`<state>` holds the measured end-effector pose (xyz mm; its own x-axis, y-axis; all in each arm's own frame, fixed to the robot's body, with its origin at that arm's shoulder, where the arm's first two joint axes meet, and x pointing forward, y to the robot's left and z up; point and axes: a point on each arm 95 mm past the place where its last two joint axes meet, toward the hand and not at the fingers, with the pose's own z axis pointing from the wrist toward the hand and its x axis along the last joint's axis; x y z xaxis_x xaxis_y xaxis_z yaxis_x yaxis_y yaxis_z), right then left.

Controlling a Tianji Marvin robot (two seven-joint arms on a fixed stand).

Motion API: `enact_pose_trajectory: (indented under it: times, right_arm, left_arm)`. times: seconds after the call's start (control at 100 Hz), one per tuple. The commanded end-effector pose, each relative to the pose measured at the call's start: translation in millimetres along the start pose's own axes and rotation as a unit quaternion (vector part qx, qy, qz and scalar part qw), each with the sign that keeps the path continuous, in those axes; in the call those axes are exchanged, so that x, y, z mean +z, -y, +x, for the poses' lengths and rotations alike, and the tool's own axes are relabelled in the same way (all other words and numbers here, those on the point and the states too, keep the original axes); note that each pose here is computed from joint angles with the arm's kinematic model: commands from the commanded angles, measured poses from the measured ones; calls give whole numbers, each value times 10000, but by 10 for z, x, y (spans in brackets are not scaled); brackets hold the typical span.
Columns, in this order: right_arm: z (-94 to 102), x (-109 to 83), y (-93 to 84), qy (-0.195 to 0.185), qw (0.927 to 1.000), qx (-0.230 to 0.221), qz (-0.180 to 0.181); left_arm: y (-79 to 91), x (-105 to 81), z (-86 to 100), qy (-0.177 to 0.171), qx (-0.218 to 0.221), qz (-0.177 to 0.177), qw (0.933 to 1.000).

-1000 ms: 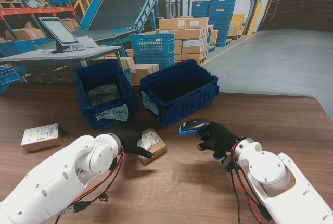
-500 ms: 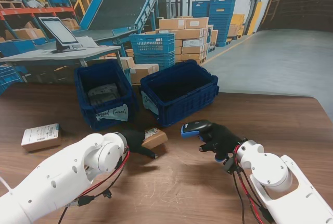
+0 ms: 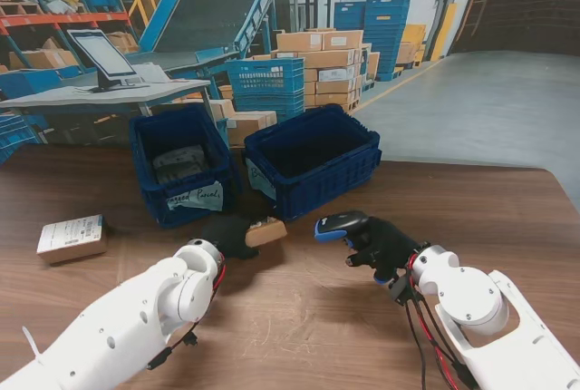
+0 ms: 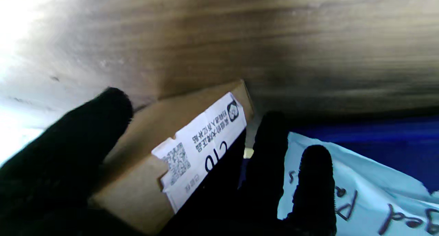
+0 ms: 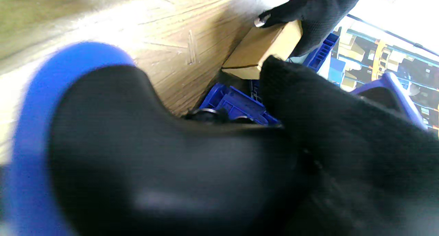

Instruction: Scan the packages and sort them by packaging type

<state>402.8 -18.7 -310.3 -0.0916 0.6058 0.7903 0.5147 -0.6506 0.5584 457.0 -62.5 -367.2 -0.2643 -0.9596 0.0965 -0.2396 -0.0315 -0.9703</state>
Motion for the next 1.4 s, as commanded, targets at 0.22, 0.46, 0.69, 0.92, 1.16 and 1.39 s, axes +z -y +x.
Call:
enact_pose_trajectory:
  times: [0.22, 0.46, 0.69, 0.92, 1.16, 1.39]
  right_arm:
    - [47, 23, 48, -50, 9999, 4, 108]
    - [66, 37, 51, -61, 9999, -8, 107]
    - [96, 43, 52, -68, 9999, -28, 90]
    - [132, 42, 60, -76, 9999, -39, 61]
    - [156, 46, 76, -91, 10000, -4, 16]
    - [177, 39, 100, -102, 9999, -4, 3]
  left_arm:
    - [-103, -40, 20, 115, -296, 60, 9995]
    - [54, -105, 13, 123, -450, 288, 9985]
    - [265, -266, 43, 78, -571, 525, 9970]
    - [403, -507, 56, -89, -680, 579, 9960]
    - [464, -744, 70, -286, -1174, 526, 9913]
    - [426, -919, 77, -518, -1376, 639, 9871]
